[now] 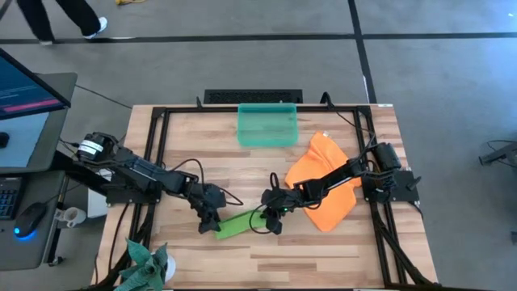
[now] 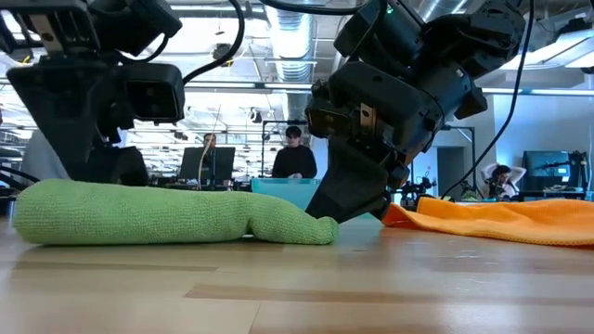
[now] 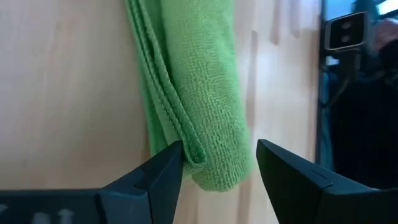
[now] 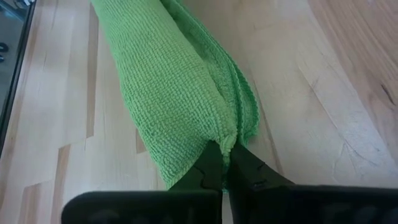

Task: Roll microfiber towels into tight, uniform cylinder then place into a basket
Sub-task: Roll the green microfiber towel, then put the green microfiber towel into the blue bin

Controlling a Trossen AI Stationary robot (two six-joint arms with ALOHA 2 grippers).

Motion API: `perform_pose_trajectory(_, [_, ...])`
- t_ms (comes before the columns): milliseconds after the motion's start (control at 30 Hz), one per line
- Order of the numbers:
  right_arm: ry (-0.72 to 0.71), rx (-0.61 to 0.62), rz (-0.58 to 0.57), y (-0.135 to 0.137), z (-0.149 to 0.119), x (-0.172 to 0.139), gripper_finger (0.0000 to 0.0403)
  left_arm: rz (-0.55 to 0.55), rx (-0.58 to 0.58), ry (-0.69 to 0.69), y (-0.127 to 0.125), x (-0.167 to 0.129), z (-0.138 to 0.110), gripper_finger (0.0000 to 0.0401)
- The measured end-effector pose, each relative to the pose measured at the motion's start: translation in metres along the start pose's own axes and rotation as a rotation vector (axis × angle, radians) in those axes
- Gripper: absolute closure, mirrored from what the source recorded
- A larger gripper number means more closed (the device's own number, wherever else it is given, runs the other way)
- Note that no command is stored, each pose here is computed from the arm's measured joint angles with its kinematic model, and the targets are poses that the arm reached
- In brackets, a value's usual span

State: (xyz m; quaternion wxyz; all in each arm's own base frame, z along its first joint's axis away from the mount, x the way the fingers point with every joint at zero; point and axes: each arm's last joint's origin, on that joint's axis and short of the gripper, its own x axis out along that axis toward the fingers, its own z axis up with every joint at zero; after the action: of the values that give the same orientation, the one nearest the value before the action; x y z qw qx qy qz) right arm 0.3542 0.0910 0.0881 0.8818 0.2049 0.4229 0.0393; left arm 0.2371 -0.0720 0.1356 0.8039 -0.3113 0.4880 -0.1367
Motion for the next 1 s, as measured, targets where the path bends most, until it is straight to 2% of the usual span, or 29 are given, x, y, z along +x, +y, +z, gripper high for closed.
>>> perform_pose_trajectory(267, [-0.008, 0.044, -0.013, 0.0, 0.0, 0.0, 0.038, 0.06, -0.009, 0.029, 0.007, 0.015, -0.005, 0.0204])
perform_pose_trajectory(467, [-0.012, 0.047, -0.019, -0.001, 0.0, 0.0, 0.0385, 0.035, 0.007, 0.021, 0.01, 0.026, -0.003, 0.0214])
perform_pose_trajectory(600, [-0.012, 0.046, -0.02, -0.001, 0.0, 0.0, 0.039, 0.037, 0.031, 0.011, 0.009, 0.026, -0.001, 0.0257])
perform_pose_trajectory(800, [-0.015, 0.004, -0.02, 0.001, 0.0, -0.001, 0.0392, 0.052, 0.029, 0.014, 0.011, 0.026, -0.001, 0.0378])
perform_pose_trajectory(1000, [-0.02, -0.054, -0.021, 0.005, 0.005, -0.013, 0.0395, 0.041, 0.017, 0.013, 0.019, 0.02, 0.006, 0.0388])
